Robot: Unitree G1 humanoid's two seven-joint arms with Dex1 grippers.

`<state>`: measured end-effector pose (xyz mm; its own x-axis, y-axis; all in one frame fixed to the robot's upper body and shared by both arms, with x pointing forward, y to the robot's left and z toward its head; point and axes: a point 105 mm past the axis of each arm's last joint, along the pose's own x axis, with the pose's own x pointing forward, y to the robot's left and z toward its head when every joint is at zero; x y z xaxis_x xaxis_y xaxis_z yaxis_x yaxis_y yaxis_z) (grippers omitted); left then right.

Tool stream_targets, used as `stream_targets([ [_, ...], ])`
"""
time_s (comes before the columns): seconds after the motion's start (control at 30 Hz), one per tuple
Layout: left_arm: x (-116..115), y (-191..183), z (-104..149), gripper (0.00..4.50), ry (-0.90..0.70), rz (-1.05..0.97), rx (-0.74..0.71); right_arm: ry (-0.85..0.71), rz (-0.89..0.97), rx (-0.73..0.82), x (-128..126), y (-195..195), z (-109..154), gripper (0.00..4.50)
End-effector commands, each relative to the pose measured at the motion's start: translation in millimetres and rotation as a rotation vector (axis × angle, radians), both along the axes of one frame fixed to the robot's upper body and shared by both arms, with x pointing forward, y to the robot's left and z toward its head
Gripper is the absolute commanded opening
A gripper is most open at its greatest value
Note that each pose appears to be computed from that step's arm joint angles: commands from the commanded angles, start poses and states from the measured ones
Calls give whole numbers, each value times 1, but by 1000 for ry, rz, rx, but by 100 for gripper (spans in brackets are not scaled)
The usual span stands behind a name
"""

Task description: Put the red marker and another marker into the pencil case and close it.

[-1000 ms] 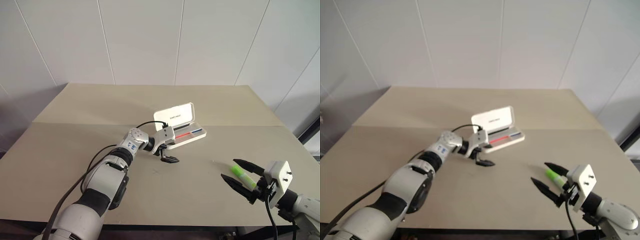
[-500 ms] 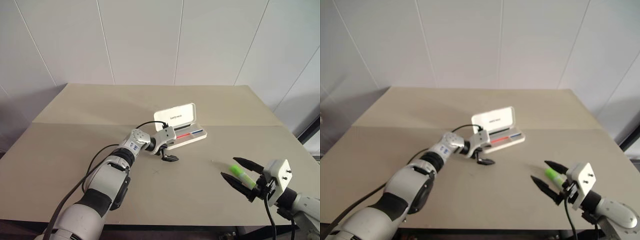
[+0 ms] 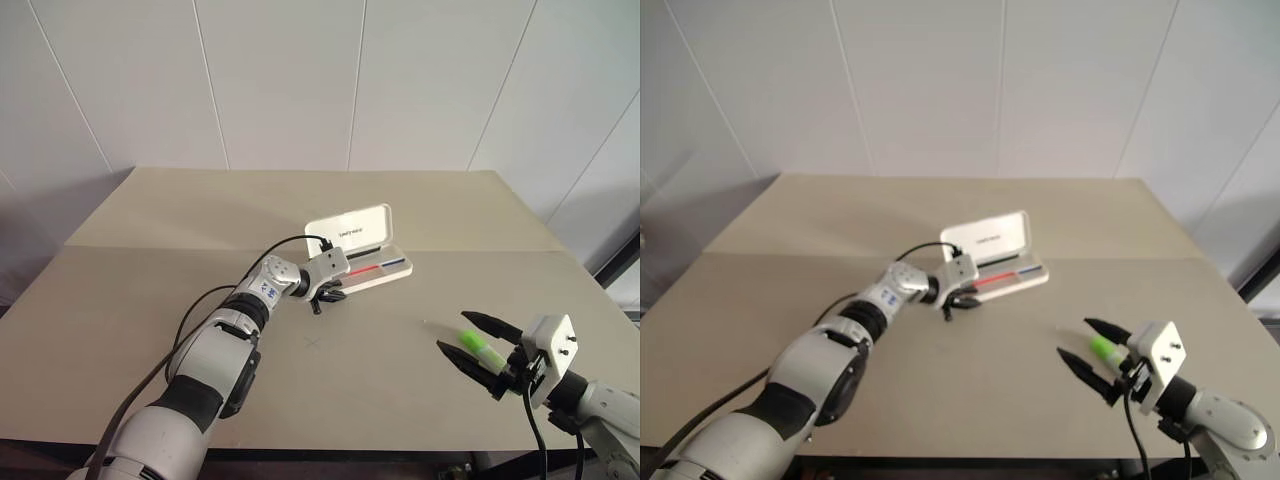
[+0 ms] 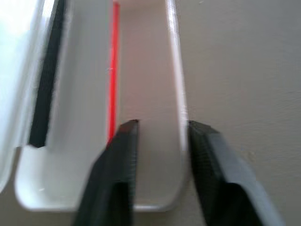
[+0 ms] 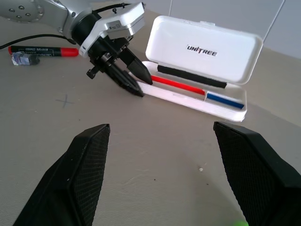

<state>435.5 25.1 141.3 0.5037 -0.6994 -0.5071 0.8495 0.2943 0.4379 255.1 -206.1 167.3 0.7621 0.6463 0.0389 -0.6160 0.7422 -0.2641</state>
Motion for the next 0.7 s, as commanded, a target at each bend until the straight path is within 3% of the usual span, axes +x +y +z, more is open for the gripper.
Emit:
stream_targets([
  [0.03, 6, 9, 9, 36, -37, 23, 28, -26, -11, -15, 1, -1, 6, 450],
  [0.1, 6, 9, 9, 2, -40, 20, 31, -25, -12, -14, 1, -1, 6, 450],
  [0.47, 4, 21, 20, 2, -80, -43, 58, -25, -9, -12, 0, -1, 7, 450],
  [0.7, -1, 42, 46, 2, -163, -154, 64, -18, 6, -16, 1, -2, 7, 450],
])
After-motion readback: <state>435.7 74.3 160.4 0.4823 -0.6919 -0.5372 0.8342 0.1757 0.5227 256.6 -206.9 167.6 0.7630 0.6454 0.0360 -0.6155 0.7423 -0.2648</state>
